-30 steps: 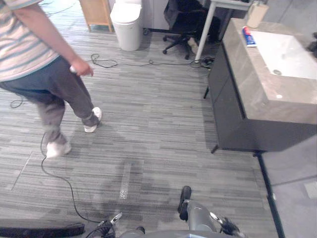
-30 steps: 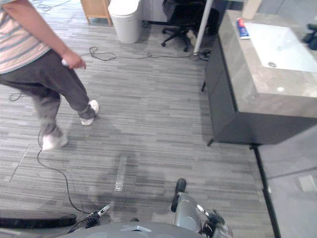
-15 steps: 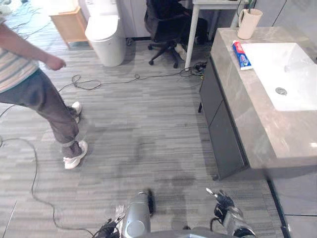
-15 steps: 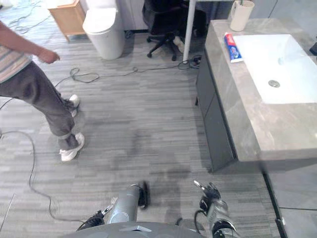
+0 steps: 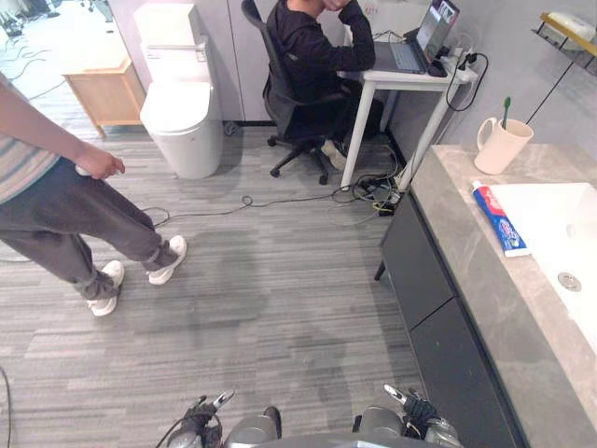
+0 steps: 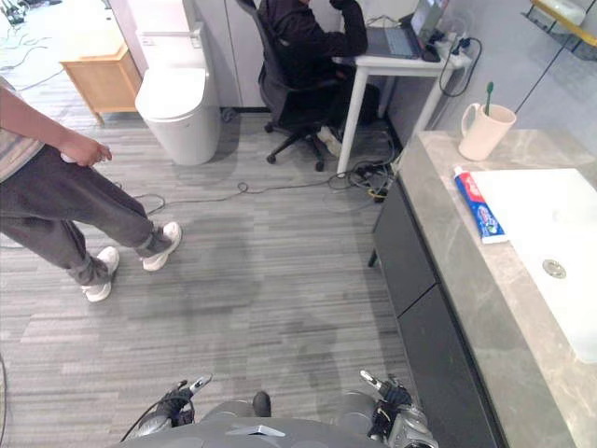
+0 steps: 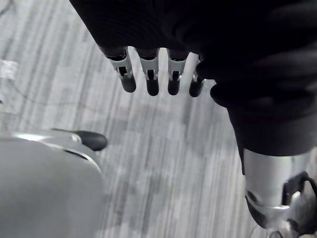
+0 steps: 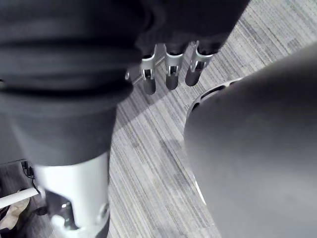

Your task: Organize washtable

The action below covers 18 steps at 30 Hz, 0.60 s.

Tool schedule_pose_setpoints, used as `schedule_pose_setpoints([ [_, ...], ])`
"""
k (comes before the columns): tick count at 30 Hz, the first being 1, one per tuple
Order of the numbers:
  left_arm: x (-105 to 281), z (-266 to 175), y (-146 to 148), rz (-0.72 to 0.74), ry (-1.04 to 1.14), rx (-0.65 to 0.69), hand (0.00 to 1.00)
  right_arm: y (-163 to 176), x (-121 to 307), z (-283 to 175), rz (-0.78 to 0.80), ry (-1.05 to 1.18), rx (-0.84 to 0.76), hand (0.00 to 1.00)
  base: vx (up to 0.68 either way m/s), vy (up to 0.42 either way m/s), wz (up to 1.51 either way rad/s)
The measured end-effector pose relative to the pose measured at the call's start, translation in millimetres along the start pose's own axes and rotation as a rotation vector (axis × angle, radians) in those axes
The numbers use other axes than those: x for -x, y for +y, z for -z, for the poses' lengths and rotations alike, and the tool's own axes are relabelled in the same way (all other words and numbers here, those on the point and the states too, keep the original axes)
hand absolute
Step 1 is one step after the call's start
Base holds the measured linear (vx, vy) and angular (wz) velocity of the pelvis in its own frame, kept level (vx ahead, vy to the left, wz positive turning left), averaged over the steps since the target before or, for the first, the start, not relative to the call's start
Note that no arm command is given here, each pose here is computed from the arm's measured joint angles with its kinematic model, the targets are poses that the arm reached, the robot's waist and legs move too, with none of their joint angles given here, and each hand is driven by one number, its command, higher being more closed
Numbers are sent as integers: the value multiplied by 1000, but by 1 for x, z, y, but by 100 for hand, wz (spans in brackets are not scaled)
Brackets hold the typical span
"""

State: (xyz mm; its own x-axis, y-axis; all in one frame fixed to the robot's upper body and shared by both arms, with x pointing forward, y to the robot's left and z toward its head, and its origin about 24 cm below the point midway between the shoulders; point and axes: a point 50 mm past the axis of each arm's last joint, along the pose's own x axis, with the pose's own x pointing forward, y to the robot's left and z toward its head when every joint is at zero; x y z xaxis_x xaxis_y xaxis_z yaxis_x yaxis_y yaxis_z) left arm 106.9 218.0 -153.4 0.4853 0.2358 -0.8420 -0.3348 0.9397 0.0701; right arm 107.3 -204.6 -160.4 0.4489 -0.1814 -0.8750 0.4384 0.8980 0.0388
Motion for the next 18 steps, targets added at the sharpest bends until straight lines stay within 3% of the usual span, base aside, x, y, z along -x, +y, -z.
schedule_pose_setpoints([
  [3,-1,-6,-27,53,-32,7,0,-11,1,-1,39,-2,-13,0,44,-156,13],
  [6,1,-3,-34,54,-31,11,0,-14,1,-1,61,7,-30,0,247,-199,8],
  [9,1,5,-32,49,1,10,0,-14,1,0,55,13,-30,0,178,-127,10],
  [10,5,26,-15,29,84,-26,0,-17,4,15,26,70,57,0,28,-18,4],
  [18,5,26,-15,31,86,-26,0,-18,4,16,29,72,46,0,0,0,0],
])
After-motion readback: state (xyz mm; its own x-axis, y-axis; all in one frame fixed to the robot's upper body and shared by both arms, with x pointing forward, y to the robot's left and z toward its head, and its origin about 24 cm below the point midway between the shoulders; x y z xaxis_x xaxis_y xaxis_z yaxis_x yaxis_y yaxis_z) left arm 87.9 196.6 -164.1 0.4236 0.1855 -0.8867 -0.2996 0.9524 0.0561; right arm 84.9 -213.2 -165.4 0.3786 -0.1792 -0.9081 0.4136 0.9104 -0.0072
